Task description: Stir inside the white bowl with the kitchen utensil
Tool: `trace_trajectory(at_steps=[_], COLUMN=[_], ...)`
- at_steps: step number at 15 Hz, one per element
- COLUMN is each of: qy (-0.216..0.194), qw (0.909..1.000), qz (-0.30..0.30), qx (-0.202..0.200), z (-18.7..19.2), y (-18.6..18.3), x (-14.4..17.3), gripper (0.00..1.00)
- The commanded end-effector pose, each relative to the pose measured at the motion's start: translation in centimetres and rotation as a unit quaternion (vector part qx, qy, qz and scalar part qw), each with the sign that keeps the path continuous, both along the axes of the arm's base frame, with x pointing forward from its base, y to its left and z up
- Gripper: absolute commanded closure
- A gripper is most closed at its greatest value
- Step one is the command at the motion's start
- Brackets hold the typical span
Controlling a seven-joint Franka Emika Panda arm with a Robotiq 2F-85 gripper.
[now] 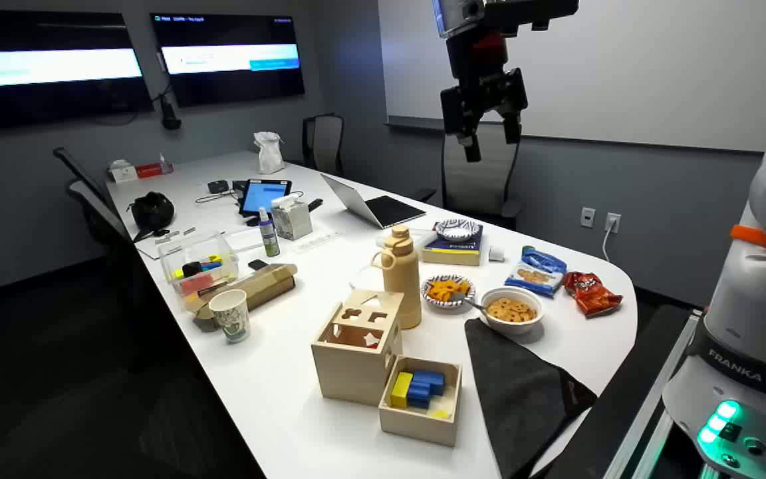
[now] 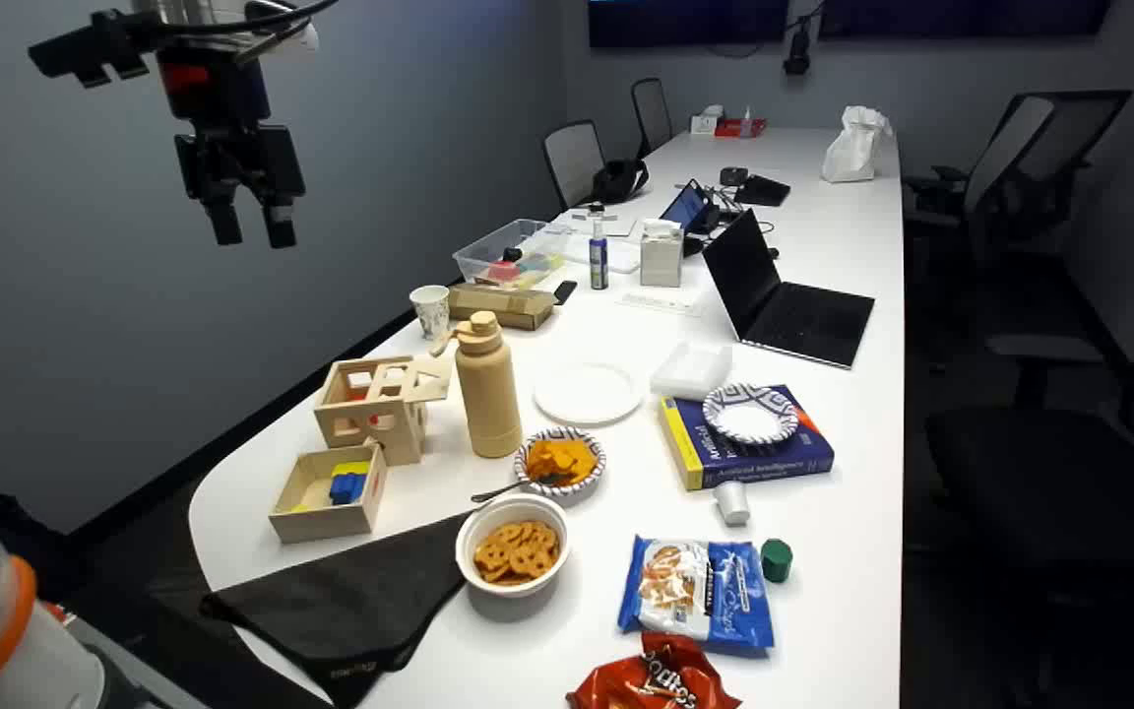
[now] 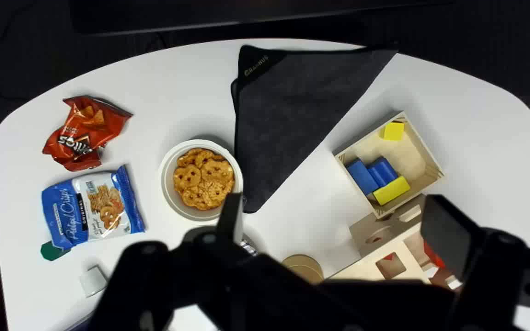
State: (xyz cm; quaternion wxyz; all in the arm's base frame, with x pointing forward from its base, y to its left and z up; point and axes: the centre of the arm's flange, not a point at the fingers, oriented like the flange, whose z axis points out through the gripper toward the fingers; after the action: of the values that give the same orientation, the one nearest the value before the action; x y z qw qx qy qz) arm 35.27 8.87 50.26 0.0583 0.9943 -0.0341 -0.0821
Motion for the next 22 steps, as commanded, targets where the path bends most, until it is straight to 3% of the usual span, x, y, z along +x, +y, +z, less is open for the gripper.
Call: trace_trajectory(at_steps=[1, 6, 13, 18, 22], qy=[0.0, 0.021, 0.056, 0.123, 0.154], qw=[1.0, 0.9986, 0.997, 0.9892, 0.9814], qz=[0.0, -0.038, -0.037, -0.058, -0.091], qx=[0.0, -0.03, -0.036, -0.055, -0.069], z=[0.0, -3.5, -16.5, -26.6, -32.1], y=[0.0, -2.1, -6.0, -6.4, -5.8], x=[0.0, 5.5, 14.3, 16.3, 17.4], gripper=[0.0, 0.0, 0.0, 0.0, 0.0])
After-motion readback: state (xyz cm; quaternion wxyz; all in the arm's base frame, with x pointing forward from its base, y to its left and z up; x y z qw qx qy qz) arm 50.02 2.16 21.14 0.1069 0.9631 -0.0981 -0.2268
